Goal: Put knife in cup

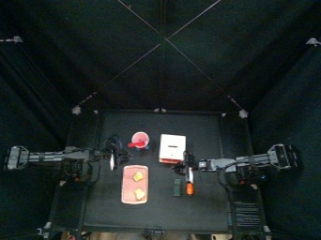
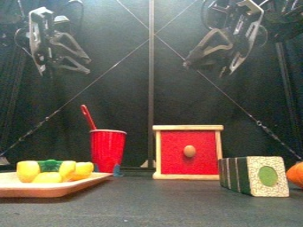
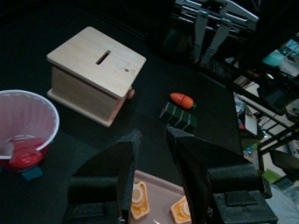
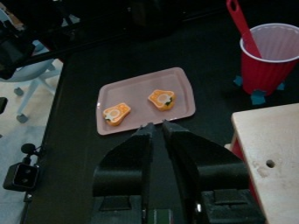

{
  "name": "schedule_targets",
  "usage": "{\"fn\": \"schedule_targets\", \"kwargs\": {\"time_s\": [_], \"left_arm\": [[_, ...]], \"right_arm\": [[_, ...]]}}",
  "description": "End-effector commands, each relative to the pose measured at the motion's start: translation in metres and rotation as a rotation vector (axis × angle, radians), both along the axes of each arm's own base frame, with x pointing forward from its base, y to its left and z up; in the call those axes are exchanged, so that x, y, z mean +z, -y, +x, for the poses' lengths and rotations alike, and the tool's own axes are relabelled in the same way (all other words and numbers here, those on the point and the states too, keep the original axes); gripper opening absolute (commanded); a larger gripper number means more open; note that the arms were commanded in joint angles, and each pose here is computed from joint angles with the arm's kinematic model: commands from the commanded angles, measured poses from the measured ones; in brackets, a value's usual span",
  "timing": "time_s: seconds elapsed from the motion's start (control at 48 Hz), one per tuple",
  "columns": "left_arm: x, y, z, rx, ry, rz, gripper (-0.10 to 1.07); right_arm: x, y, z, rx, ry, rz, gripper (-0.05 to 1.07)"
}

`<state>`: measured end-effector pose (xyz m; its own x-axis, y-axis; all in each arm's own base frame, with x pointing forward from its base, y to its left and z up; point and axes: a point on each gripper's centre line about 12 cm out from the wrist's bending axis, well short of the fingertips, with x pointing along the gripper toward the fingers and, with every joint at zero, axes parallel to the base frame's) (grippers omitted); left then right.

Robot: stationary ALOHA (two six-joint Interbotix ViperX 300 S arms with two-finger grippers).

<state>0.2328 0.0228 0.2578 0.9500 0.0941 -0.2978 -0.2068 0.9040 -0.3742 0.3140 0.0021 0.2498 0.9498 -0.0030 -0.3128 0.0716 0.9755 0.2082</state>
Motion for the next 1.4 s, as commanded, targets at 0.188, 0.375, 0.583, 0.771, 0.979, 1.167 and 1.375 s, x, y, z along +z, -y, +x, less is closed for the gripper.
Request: {"fn": "schedule_targets", "kwargs": {"time_s": [0.188, 0.375, 0.583, 0.771, 0.979, 1.167, 1.375], "left_arm": [[-0.016, 0.018, -0.005, -0.082, 0.019, 0.046, 0.72], [-0.013, 0.019, -0.004, -0.097, 0.041, 0.086, 0.72], [-0.010, 0.020, -0.004, -0.100, 0.069, 0.091, 0.72], [-0.010, 0.020, -0.003, -0.099, 0.070, 0.090, 0.72], [-0.009, 0.020, -0.003, -0.099, 0.072, 0.091, 0.72], [-0.010, 0.019, -0.004, -0.094, 0.070, 0.090, 0.72], [-0.009, 0.019, -0.003, -0.093, 0.072, 0.086, 0.72]], "right_arm": [[0.004, 0.003, -0.001, -0.015, 0.020, 0.012, 0.59], [0.003, 0.002, -0.002, -0.008, 0.017, 0.001, 0.59], [-0.001, 0.003, 0.000, -0.016, 0.006, 0.013, 0.59], [-0.004, 0.003, 0.000, -0.021, -0.003, 0.025, 0.59], [-0.004, 0.002, 0.000, -0.022, -0.005, 0.030, 0.59], [-0.005, 0.003, 0.000, -0.031, -0.005, 0.047, 0.59], [-0.003, 0.003, 0.001, -0.041, 0.001, 0.064, 0.59]]}}
